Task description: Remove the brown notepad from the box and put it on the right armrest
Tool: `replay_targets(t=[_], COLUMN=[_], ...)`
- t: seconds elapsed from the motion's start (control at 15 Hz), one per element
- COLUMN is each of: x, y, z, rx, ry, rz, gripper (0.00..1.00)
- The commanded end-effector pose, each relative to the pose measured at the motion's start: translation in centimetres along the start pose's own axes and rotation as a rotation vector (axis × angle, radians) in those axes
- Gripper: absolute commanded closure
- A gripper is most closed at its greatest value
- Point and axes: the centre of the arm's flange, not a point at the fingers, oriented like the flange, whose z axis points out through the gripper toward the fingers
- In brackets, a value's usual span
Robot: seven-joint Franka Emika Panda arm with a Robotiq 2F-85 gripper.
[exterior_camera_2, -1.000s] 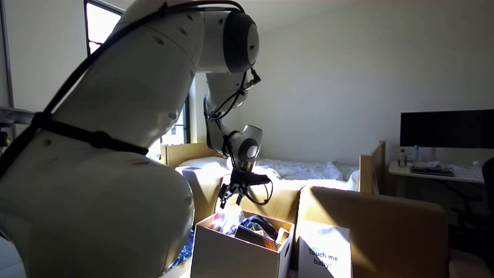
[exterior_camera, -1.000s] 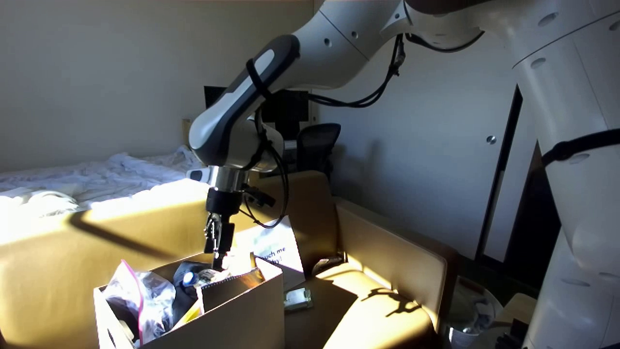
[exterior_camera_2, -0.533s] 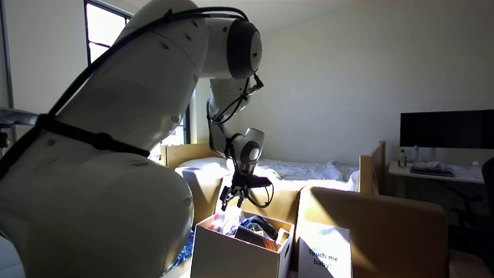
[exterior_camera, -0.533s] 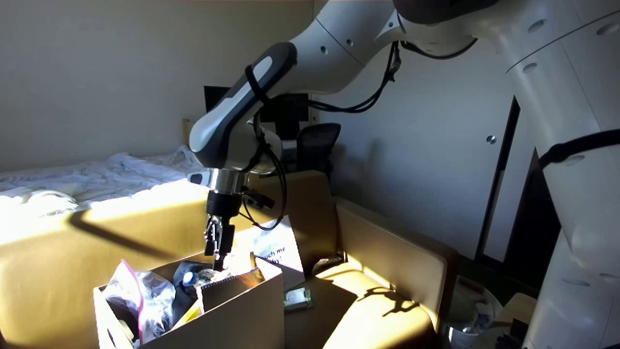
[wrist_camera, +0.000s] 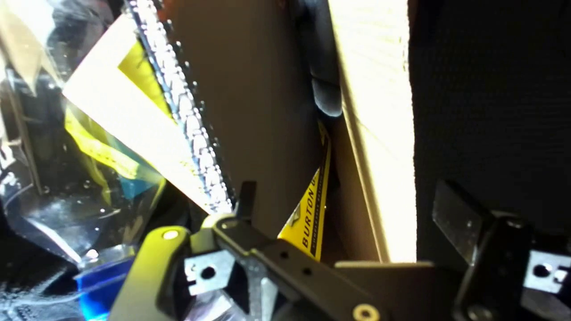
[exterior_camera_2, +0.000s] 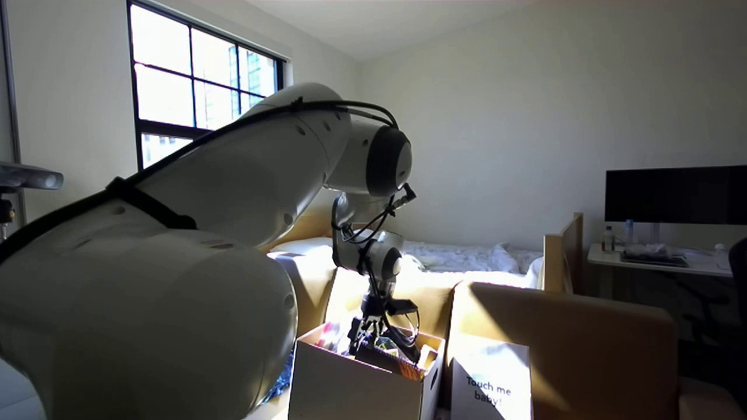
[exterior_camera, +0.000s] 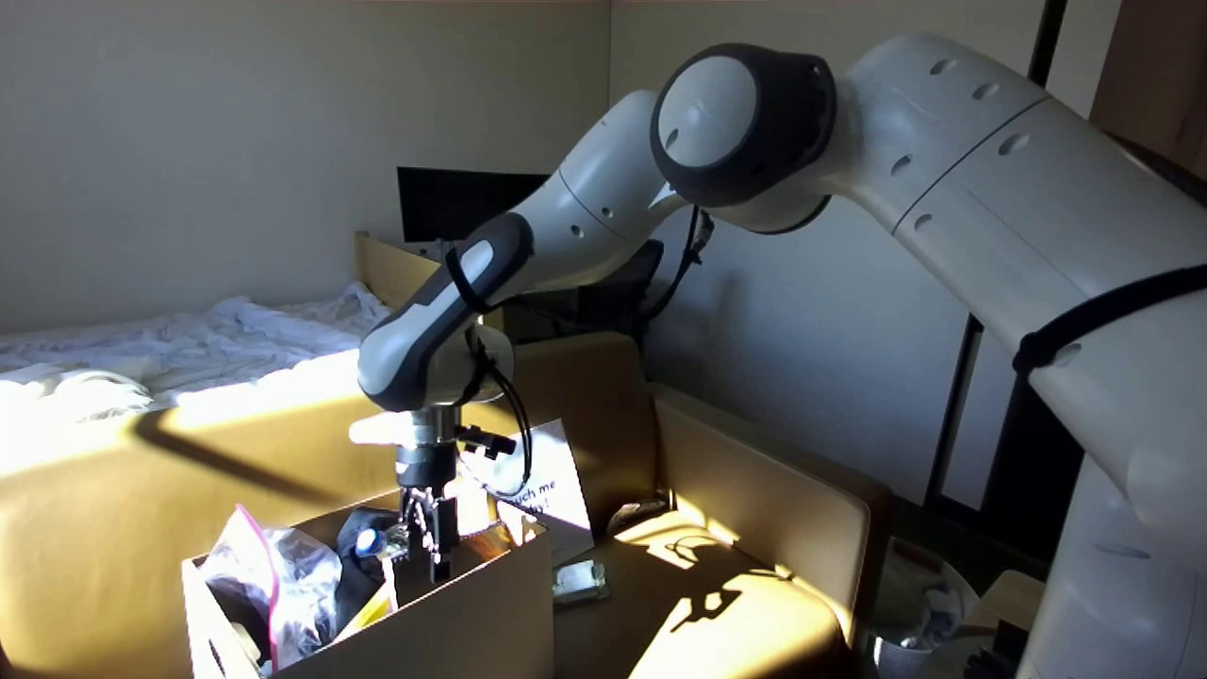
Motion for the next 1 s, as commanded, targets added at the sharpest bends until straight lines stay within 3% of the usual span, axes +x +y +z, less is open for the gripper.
replay_targets(t=[0.0,0.27,0.4,0.47,0.8,0.93], x=[0.4,0.4,0.6,0.6,1.5,1.9], y=[2.3,3.3,4.1,4.2,5.0,5.2], z=[-1.9,-5.2,-5.0,-4.8,0.0,1.4], rx=[-0.182,-0.384,-0.414,-0.412,-0.214,-0.181], ry=[-0.036,-0.001,0.005,0.008,0.116,0.131], rz=[0.023,0.079,0.084,0.086,-0.008,-0.022], gripper=[0.0,0.0,0.0,0.0,0.0,0.0])
